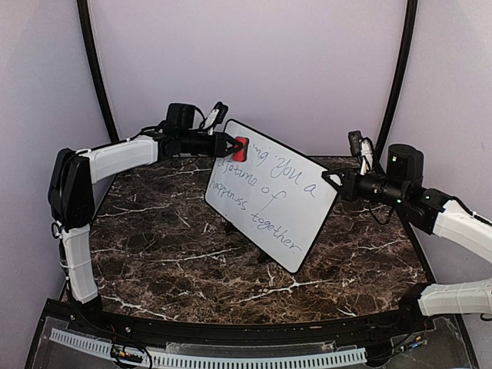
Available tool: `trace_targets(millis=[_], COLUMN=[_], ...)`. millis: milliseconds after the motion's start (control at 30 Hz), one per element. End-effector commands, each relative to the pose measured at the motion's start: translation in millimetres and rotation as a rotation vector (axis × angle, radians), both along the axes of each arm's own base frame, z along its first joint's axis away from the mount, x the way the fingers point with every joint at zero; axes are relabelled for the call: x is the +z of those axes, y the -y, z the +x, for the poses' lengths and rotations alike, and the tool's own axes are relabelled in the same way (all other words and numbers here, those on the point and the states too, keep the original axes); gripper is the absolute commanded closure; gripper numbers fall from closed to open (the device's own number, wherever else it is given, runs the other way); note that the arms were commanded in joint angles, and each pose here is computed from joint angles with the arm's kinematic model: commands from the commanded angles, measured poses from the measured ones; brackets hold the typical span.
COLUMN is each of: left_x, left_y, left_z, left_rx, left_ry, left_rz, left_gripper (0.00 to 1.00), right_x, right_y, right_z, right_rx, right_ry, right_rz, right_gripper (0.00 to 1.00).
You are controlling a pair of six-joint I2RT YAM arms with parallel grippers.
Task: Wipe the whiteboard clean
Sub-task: Erase the center of the whiteboard.
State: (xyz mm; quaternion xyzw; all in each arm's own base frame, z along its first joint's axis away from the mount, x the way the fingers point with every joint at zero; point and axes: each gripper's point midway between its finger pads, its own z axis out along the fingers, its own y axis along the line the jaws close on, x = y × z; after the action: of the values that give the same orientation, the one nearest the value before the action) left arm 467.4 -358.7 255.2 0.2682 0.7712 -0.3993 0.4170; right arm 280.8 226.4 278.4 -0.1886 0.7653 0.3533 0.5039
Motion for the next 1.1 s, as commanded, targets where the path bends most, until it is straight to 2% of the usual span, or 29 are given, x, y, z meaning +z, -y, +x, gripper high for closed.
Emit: trace_targets(millis=[0, 267, 533, 667, 900, 1067], left_x=[19, 10, 4, 8, 28, 39], left_y=[21, 50, 58, 49, 7, -7], left_z=[-5, -34, -45, -34, 12, 25], left_rx=[-0.028, -0.095, -0.109, -0.046, 0.124, 0.152], left_ry=[0.089, 0.098, 0.102, 0.123, 0.163, 0.189], left_rz=[-0.009, 0.016, 0.040, 0.058, 0.069, 0.081], left_gripper=[0.71, 0.72, 0.72, 0.72, 0.74, 0.74], right_x=[-4, -6, -6, -6, -6, -7], right_y=[-22, -23, -25, -25, -25, -25], right_z=[-26, -26, -25, -24, -24, -24], right_rx=[0.194, 0.192, 0.195, 0.195, 0.197, 0.199], right_ry=[0.074, 0.069, 0.068, 0.065, 0.065, 0.064], right_rz=[-0.068, -0.073, -0.074, -0.078, -0.083, -0.083], right_gripper=[1.00, 1.00, 1.00, 1.00, 1.00, 1.00])
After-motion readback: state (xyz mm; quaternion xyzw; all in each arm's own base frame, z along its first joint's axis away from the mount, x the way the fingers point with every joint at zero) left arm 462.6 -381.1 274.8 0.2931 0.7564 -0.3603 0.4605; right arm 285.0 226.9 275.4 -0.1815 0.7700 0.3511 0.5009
